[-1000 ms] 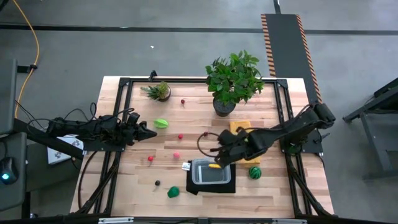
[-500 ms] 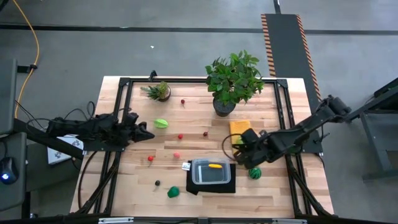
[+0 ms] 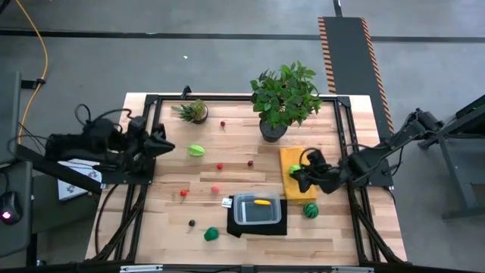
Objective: Pick and placing Produce into tupperware
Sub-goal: Put the cabbage into the transparent bin
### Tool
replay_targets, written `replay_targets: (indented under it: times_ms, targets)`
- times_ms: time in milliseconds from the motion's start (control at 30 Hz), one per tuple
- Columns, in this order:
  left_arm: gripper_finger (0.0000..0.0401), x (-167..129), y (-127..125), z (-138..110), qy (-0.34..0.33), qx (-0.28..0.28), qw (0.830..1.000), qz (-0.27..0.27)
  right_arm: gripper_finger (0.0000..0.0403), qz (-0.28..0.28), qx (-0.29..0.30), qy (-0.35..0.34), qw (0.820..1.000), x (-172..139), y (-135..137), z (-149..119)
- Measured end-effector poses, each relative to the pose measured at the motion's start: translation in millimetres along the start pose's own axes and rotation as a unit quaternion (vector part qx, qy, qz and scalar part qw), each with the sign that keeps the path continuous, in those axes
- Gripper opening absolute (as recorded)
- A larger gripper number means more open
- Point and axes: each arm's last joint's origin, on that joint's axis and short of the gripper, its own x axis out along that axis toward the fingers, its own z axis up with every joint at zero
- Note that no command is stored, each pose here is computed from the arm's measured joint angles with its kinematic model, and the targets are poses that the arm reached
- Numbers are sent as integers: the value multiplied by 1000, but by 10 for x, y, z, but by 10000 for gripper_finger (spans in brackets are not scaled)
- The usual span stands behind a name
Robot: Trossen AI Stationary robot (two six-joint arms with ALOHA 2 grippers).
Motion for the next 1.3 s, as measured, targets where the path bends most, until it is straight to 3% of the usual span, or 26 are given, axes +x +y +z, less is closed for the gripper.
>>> replay_targets:
  times_ms: [133,233,400,567,700,900,1100,1300]
  targets:
    - [42,206,-184,272,84,37,995,43,117,12,-6,-15,1000,-78,-49,50]
    - [42,361,-287,434,162,74,981,83,117,22,-14,-13,1000,-124,-53,77]
    - [42,557,-353,555,308,118,932,150,117,-1,-31,-2,1000,-155,-131,91]
    - [42,739,-287,483,405,115,886,193,119,-45,-56,55,996,-96,-250,137]
    - [42,866,-198,368,440,110,868,205,144,-59,-67,96,991,-41,-318,217]
    - [42,1014,-93,237,470,105,849,218,218,-78,-62,156,983,54,-427,333]
    - [42,1089,-59,184,485,96,843,212,274,-115,-72,200,970,253,-521,393]
    - [42,1094,-59,179,487,91,843,209,286,-164,-112,245,949,492,-603,348]
